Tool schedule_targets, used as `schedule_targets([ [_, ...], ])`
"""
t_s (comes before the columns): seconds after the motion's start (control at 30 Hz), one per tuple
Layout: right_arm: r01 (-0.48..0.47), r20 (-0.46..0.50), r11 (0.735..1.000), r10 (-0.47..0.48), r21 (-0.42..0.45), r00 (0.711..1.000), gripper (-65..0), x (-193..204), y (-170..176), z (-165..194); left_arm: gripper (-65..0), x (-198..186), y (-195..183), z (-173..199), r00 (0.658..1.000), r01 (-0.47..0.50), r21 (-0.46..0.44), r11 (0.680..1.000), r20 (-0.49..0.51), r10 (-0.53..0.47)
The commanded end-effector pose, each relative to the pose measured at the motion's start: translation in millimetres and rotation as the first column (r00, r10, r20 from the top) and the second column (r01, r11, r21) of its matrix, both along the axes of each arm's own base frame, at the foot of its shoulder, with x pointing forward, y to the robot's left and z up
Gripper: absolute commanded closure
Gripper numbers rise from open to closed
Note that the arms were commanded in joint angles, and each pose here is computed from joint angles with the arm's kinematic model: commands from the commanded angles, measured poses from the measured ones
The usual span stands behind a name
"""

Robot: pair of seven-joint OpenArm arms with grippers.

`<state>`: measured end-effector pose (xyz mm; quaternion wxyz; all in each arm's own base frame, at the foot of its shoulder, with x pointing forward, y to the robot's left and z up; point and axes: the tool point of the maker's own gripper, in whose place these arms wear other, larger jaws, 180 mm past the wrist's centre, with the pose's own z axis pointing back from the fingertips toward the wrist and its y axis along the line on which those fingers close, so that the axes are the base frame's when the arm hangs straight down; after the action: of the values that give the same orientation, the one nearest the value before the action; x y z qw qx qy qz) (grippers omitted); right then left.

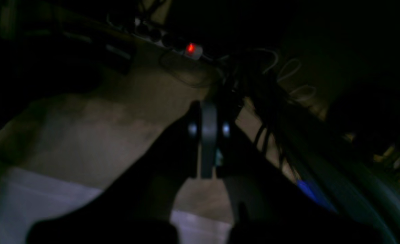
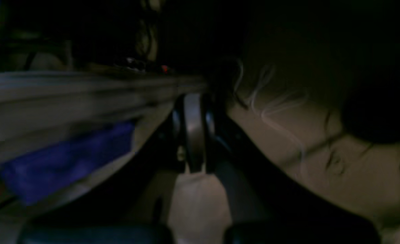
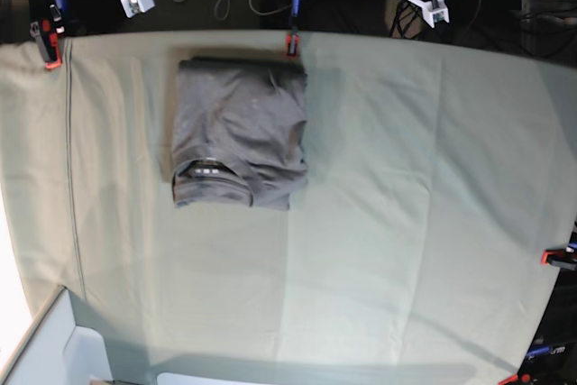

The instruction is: Layout the t-shirt on the table in an organized manner, then fold the t-shirt properly

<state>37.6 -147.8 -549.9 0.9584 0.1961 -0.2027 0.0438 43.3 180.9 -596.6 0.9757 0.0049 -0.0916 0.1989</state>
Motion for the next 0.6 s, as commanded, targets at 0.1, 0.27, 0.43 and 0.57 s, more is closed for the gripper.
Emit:
schedule_targets([
  [0.1,0.107,-0.007,0.994,-0.107,0.034,0.994,0.0,-15,-5,-18,0.0,-12,9,-16,0.997,0.074,0.049,0.996,0.022,-0.075],
  [0.27,0.294,-0.001,0.943,-0.298,-0.158,0.955,0.0,-33,-49,-54,0.0,-25,7,-33,0.953,0.292,0.091,0.952,0.059,-0.297],
  [0.43,0.318,-0.014,0.885,-0.343,-0.341,0.939,0.0,-59,-86,-73,0.0,-36,15,-47,0.930,0.357,0.118,0.927,0.047,-0.364],
  [0.57,0.241,0.003,0.800,-0.287,-0.550,0.958,0.0,-75,-121,-75,0.0,-36,14,-51,0.930,0.355,0.122,0.927,0.051,-0.363],
])
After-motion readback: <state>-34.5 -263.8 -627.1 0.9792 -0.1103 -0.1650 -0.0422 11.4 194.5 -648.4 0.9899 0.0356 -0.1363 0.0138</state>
